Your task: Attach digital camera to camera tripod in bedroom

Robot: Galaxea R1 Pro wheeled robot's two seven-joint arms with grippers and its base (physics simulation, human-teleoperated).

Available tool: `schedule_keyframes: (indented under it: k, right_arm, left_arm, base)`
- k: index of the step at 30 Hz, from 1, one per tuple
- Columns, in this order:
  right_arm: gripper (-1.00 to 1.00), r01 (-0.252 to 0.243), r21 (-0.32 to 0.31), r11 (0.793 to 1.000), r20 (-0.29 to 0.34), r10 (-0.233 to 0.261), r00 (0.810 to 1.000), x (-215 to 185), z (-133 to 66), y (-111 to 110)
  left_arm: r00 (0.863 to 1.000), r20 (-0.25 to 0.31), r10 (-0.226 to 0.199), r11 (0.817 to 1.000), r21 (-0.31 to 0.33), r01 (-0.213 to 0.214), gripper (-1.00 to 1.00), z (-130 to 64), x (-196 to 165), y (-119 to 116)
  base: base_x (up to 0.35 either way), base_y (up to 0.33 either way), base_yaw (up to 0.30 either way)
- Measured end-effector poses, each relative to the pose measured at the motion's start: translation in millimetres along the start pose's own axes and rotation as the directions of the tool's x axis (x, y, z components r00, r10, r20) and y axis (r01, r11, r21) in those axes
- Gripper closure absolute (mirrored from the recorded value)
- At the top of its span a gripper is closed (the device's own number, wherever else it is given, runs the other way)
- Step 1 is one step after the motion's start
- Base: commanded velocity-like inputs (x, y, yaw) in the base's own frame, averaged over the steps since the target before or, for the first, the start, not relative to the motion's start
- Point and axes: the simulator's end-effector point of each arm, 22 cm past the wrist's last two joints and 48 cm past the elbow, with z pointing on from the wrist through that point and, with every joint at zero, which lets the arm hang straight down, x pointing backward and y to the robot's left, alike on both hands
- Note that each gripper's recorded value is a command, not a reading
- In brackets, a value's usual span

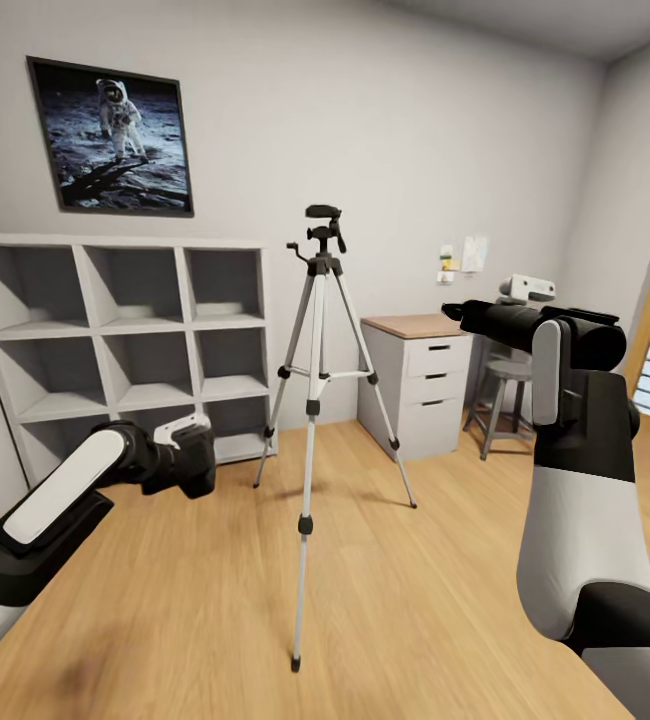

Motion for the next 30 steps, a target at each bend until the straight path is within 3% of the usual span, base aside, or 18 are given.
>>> schedule_keyframes:
  k: [4,16,30]
  right_arm:
    - [-1.00,0.001,-0.005,1.000,0.015,-0.001,1.000,-10,-7.7,3]
    - [-1.00,0.001,-0.003,1.000,0.012,-0.001,1.000,-35,0.9,7]
    - [-1.00,0.001,-0.003,1.000,0.013,-0.001,1.000,-66,9.5,13]
  left_arm:
    - [1.000,0.001,-0.004,1.000,-0.007,0.004,1.00,-3.7,4,4]
    - [0.998,0.055,0.026,0.997,-0.079,-0.022,1.00,-8.3,-19,7]
    - [0.998,0.056,0.020,0.996,-0.087,-0.015,1.00,-20.4,-42,-1]
  base:
    - [0.000,0.000,0.000]
    - [0.000,0.000,0.000]
    - [0.000,0.000,0.000]
